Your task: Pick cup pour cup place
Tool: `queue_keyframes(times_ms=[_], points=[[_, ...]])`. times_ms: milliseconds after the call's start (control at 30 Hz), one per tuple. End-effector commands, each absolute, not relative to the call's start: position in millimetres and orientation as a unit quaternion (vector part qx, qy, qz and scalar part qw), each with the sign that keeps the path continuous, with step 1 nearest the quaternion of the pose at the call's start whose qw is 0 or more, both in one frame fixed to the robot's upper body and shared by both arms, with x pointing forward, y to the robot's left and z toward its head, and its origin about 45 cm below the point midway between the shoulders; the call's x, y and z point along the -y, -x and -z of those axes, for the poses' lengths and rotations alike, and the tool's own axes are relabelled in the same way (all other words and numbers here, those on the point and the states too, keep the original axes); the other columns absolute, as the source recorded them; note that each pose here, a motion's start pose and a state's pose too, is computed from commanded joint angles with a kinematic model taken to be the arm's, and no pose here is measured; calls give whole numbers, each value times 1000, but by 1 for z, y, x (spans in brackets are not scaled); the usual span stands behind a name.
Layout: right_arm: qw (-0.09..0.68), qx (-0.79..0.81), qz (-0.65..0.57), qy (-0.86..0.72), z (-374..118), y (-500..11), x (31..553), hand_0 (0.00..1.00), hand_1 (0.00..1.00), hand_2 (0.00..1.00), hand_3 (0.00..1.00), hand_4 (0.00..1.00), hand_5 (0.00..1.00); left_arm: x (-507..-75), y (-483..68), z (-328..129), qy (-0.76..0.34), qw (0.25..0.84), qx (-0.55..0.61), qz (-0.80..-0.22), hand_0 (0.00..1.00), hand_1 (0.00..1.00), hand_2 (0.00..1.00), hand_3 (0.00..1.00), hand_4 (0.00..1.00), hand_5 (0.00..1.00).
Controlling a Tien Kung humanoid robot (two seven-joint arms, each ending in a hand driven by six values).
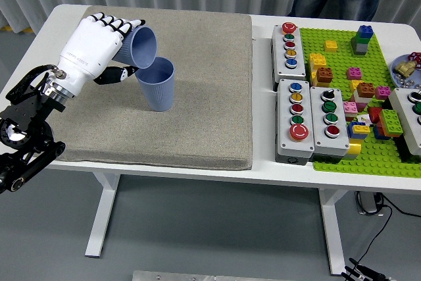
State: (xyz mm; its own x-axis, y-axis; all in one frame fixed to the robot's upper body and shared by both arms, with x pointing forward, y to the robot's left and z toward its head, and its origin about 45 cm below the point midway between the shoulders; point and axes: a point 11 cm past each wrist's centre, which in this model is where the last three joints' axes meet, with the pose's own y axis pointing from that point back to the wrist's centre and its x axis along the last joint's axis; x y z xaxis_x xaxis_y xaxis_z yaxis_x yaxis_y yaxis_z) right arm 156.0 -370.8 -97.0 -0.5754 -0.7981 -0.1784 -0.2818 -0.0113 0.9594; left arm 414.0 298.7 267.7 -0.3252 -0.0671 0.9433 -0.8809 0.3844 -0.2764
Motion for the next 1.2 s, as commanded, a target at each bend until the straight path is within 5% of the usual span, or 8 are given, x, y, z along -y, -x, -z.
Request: queue_keyframes(times_ms=[1200], points=[[218, 667, 585, -406, 96, -159, 370, 763, 691, 730, 620, 234, 167, -308, -421, -272, -316, 496, 664, -462, 512, 476, 509, 509, 562, 2]])
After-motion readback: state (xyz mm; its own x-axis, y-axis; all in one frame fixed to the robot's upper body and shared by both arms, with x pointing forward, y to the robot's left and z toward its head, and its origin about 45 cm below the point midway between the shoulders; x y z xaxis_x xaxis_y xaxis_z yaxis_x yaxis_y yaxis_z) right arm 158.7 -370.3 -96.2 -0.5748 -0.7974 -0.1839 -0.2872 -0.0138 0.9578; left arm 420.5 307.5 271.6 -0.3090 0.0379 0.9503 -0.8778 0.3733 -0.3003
